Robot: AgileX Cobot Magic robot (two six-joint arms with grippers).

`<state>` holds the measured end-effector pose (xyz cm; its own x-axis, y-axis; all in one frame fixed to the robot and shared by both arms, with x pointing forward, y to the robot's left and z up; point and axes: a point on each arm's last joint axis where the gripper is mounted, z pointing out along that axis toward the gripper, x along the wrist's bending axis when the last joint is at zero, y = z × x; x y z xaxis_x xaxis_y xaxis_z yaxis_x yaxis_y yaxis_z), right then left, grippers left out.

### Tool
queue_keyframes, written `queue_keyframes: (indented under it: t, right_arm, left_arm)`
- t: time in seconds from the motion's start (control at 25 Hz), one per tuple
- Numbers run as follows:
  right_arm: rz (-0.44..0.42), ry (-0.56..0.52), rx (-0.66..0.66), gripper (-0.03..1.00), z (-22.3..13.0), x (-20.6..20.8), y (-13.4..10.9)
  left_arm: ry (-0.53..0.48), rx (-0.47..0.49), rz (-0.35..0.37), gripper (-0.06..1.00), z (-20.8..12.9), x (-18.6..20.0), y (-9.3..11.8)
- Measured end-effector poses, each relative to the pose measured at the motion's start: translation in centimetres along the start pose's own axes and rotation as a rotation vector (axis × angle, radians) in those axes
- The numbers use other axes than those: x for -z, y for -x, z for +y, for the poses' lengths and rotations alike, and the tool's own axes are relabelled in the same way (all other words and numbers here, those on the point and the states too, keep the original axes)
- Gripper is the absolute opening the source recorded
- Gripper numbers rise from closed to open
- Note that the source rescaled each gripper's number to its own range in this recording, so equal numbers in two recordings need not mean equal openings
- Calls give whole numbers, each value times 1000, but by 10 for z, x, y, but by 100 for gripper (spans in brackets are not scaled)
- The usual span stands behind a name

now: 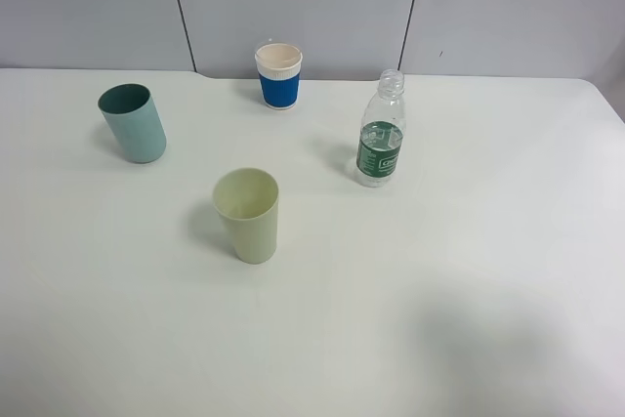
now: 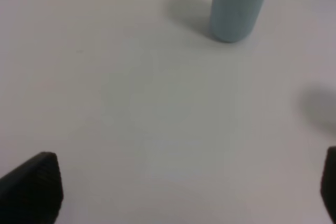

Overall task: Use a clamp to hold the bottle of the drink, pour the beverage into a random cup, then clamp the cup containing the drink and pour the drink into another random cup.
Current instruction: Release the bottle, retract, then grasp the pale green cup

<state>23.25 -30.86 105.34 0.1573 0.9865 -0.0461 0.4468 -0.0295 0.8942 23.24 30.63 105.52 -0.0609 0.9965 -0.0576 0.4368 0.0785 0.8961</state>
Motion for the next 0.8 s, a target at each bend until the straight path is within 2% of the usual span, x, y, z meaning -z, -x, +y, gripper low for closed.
queue_keyframes:
  t: [0.52,0.8]
  right_arm:
    - [0,0,0,100,0,0,0]
    - [0,0,0,100,0,0,0]
  left_arm:
    - [-1,-2,0,100,0,0,0]
    - [-75,-26,10,100,15,-16,2]
